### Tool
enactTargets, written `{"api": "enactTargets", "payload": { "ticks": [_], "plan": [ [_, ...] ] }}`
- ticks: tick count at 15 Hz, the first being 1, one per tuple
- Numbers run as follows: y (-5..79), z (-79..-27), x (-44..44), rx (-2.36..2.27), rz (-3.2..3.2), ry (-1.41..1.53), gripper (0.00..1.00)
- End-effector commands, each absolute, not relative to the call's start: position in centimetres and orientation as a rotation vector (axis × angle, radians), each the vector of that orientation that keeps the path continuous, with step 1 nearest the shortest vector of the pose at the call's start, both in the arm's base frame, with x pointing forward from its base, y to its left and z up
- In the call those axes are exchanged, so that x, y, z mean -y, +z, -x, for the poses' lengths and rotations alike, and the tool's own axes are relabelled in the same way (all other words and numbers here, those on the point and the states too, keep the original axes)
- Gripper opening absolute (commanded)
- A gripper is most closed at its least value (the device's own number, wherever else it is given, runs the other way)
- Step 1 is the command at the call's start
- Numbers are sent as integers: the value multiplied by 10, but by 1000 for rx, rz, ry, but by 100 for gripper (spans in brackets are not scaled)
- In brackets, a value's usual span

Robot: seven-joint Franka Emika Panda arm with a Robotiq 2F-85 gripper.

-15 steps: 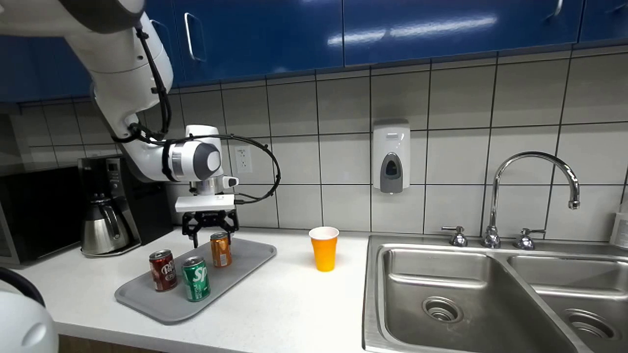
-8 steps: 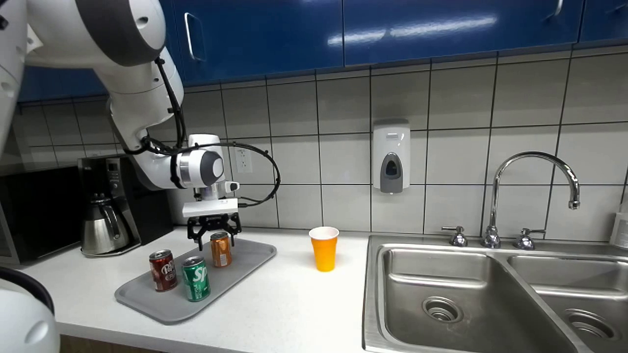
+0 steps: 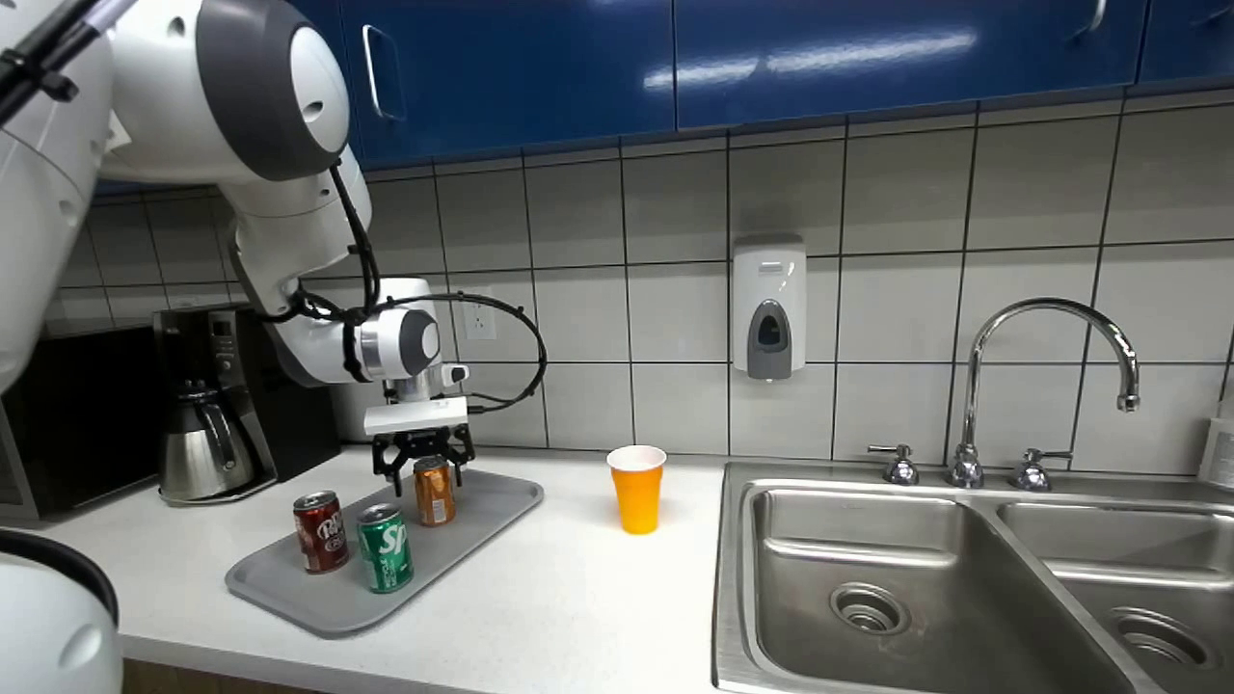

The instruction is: Take the cans off of the tray

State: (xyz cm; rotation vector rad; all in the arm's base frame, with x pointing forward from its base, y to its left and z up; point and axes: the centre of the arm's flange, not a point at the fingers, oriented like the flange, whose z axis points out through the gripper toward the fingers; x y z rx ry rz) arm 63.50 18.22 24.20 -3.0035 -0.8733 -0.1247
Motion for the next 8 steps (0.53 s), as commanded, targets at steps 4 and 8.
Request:
{"api": "enactTargets", "payload": {
  "ticks": [4, 8],
  "plan": [
    [244, -656, -191, 860, 3035, -136, 100],
    [244, -657, -191, 864, 3040, -147, 72]
  ]
}}
